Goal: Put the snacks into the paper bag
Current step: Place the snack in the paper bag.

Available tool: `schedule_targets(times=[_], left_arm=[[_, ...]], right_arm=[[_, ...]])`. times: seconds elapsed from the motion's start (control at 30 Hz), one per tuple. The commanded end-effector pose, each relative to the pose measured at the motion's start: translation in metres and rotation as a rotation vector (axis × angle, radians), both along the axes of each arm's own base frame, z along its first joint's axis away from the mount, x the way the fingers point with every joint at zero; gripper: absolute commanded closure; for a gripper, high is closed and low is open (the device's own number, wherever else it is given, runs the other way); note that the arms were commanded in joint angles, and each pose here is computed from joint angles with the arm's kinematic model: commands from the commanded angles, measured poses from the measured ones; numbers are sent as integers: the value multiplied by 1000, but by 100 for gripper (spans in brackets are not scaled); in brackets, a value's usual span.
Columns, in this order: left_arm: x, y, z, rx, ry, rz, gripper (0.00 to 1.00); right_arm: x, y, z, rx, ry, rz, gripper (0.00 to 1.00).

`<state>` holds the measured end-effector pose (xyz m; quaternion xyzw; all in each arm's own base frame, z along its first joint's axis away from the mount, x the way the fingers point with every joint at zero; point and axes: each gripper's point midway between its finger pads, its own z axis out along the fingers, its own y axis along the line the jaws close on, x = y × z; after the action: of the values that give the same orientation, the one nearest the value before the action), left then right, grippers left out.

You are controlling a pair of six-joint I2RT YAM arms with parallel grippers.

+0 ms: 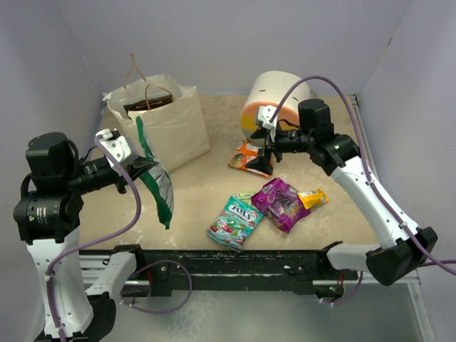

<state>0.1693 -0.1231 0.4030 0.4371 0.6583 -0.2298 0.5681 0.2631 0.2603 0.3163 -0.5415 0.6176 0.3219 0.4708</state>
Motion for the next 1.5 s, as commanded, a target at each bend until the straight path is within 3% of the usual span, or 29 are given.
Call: schedule_targets(times=[0.0,0.3,0.7,1.17,1.47], left_arm=[[-17,4,33,13,-127,17,100],[-2,41,80,47,-232,310,100],[71,99,141,-19,-249,661,100],[145,152,221,-168,-459,922,100],[182,171,242,-269,-534,1002,100]], right_arm=[[-3,-25,-19,-35,4,-52,5],[-8,-65,-67,-79,15,-179,7],[-8,-77,-89,-100,19,-242,8],[-6,-81,-95,-107,29,-259,8],[-4,-83,-100,-117,33,-273,8]])
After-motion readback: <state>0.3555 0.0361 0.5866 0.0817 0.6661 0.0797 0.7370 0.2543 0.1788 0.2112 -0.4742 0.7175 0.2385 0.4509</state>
